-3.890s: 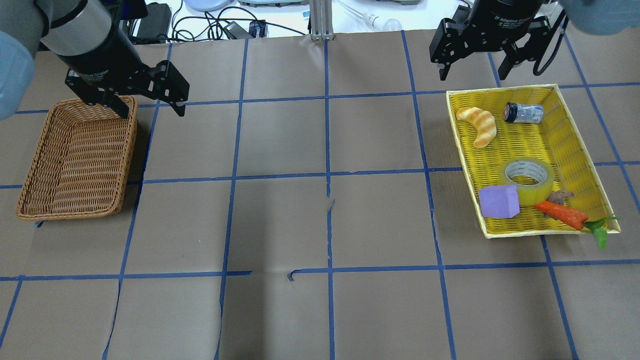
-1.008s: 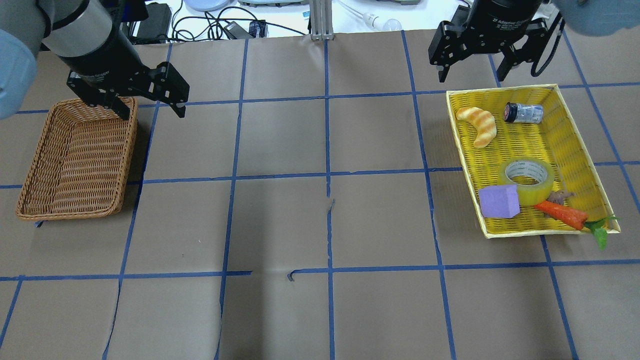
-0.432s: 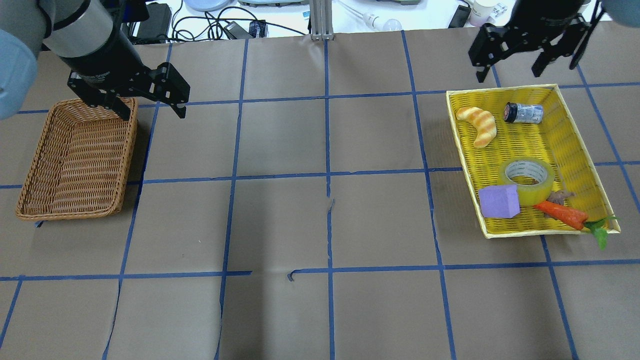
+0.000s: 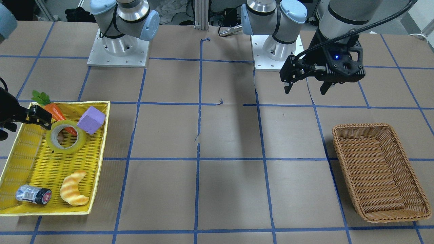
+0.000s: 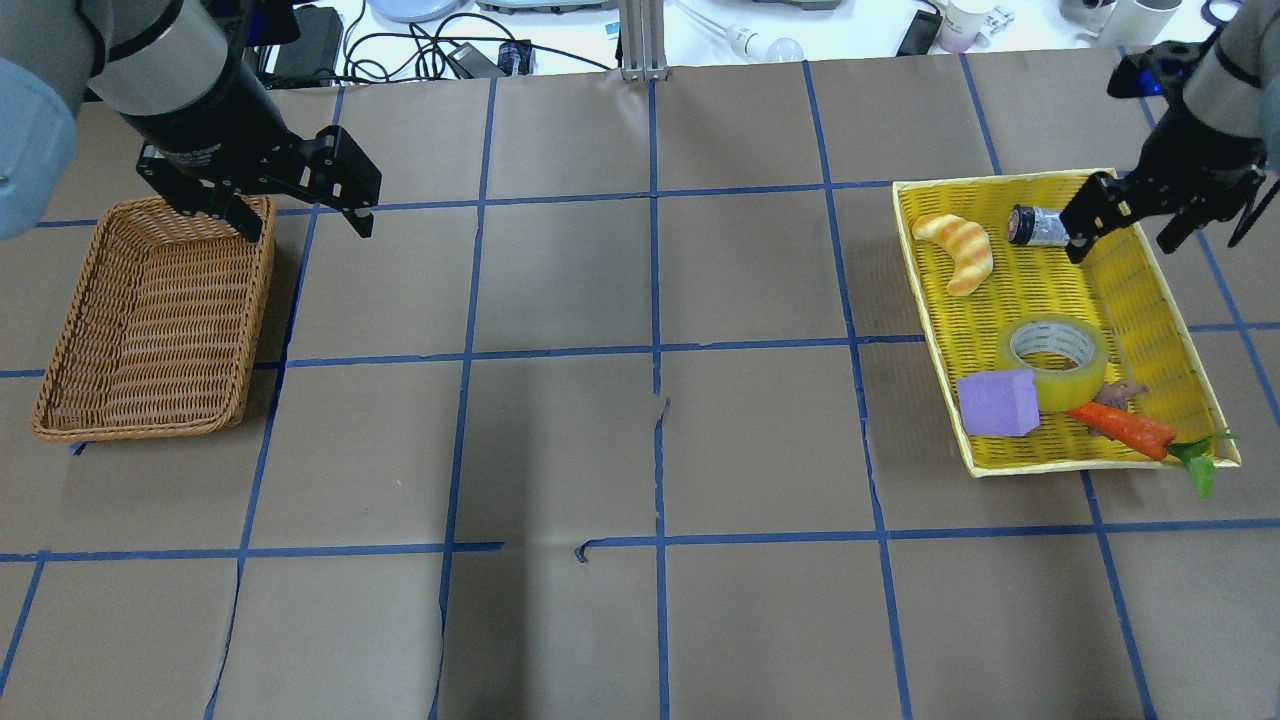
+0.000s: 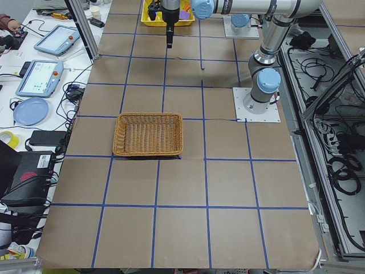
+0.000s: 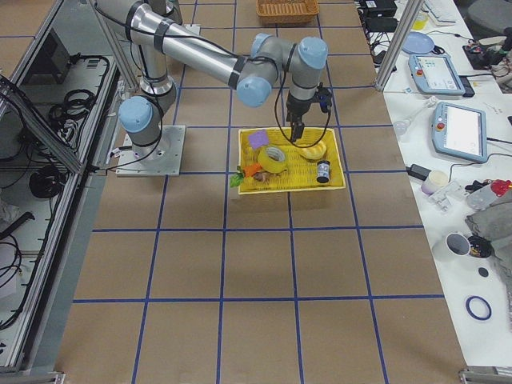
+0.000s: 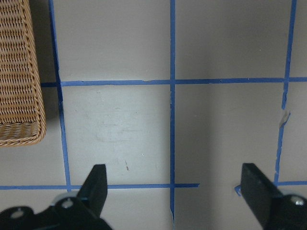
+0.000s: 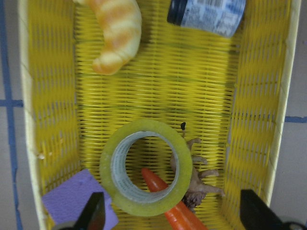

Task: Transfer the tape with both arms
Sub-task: 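Lower the right gripper into the yellow basket onto the yellow tape roll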

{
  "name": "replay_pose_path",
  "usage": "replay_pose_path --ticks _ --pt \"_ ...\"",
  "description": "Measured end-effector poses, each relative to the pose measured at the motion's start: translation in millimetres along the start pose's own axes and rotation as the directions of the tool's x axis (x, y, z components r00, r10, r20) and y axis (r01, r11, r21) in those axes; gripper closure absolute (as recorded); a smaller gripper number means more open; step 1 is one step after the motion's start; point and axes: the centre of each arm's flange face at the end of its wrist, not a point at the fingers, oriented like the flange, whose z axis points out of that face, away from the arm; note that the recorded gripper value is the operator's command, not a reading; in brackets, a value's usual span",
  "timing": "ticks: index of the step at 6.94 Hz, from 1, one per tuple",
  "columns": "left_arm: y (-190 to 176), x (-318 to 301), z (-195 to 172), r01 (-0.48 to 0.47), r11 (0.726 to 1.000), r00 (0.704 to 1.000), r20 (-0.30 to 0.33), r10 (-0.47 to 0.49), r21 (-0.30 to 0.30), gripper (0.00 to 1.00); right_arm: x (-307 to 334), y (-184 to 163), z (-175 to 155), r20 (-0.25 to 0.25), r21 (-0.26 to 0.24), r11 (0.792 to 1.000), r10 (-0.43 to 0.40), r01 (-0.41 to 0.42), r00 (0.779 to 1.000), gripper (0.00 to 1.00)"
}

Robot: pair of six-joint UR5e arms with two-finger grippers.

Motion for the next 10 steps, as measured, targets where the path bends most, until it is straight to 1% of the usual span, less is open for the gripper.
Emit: replay_pose_path --ticks 1,2,3,4,5,8,9,10 --pt "0 0 1 -0.001 1.0 1.0 -0.001 0.001 -0.001 0.0 11 7 39 -0.004 -0.003 1.0 0.012 -0.012 1.0 0.0" --pt "0 0 2 0.0 1.0 1.0 -0.002 0.0 -0.004 0.0 13 12 71 -0.01 0.004 1.0 0.017 -0.017 1.0 0.15" --pt "1 1 5 0.0 1.0 1.0 -0.004 0.0 -0.009 0.0 13 16 91 -0.013 0.007 1.0 0.019 -0.019 1.0 0.59" --pt "1 1 7 0.0 1.0 1.0 -0.006 0.0 -0.013 0.0 12 18 101 -0.011 0.001 1.0 0.019 -0.019 1.0 0.88" --pt "1 1 8 -0.001 1.0 1.0 -0.006 0.001 -0.014 0.0 11 20 105 -0.009 -0.004 1.0 0.018 -0.018 1.0 1.0" --pt "1 1 8 0.0 1.0 1.0 -0.007 0.0 -0.015 0.0 12 20 105 -0.01 -0.004 1.0 0.016 -0.016 1.0 1.0" --pt "1 1 8 0.0 1.0 1.0 -0.008 0.0 -0.015 0.0 14 18 100 -0.022 0.0 1.0 0.011 -0.011 1.0 1.0" --pt "1 1 8 0.0 1.0 1.0 -0.008 0.0 -0.015 0.0 19 15 85 -0.047 0.01 1.0 0.008 -0.008 0.999 1.0"
